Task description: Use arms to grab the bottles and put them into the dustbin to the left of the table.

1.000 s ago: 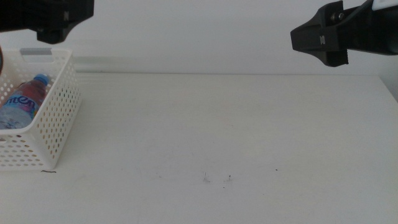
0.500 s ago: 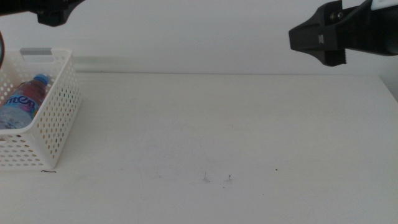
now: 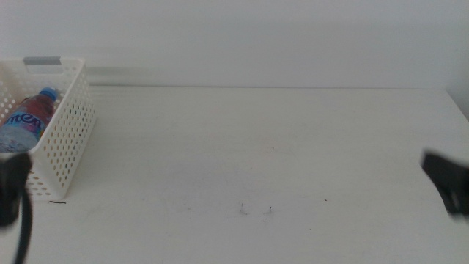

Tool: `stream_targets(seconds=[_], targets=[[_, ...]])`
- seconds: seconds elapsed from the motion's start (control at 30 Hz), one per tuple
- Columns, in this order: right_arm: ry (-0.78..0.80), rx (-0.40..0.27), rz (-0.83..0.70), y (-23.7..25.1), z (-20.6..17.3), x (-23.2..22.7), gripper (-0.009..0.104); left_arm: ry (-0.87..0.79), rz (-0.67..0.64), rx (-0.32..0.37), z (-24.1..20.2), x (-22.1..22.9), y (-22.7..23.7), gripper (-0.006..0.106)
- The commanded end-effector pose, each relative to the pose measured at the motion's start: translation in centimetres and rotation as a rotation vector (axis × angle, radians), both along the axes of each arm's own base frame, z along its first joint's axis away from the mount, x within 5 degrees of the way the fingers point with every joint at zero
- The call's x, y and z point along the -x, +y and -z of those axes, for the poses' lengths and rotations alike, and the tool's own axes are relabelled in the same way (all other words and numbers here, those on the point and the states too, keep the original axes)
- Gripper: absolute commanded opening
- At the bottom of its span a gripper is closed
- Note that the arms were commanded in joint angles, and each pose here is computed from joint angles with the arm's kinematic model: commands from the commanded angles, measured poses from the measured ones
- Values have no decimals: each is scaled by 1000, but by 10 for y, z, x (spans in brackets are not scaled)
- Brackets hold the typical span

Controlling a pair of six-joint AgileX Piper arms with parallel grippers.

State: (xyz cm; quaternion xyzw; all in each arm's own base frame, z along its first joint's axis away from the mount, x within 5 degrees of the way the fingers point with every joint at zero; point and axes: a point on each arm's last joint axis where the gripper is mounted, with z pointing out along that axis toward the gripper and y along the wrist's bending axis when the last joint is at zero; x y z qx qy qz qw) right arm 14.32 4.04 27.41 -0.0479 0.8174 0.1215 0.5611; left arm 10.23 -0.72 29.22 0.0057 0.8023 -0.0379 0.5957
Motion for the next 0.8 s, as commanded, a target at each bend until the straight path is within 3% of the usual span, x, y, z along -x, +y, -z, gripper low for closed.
stream_targets(seconds=[0.0, 0.17, 0.3, 0.43, 0.77], targets=[[-69, 47, -3, -10, 17, 27, 86, -35, -23, 24, 28, 19, 3, 93], [-165, 8, 73, -26, 53, 65, 86, -101, -31, 31, 66, 44, 4, 93], [-207, 7, 181, -35, 76, 77, 86, -157, -34, -9, 90, 48, 6, 93], [-216, 11, 258, -41, 80, 84, 86, -204, -33, -3, 95, 46, 5, 93], [-280, -3, 261, -41, 75, 87, 86, -205, -33, -6, 95, 46, 5, 93]])
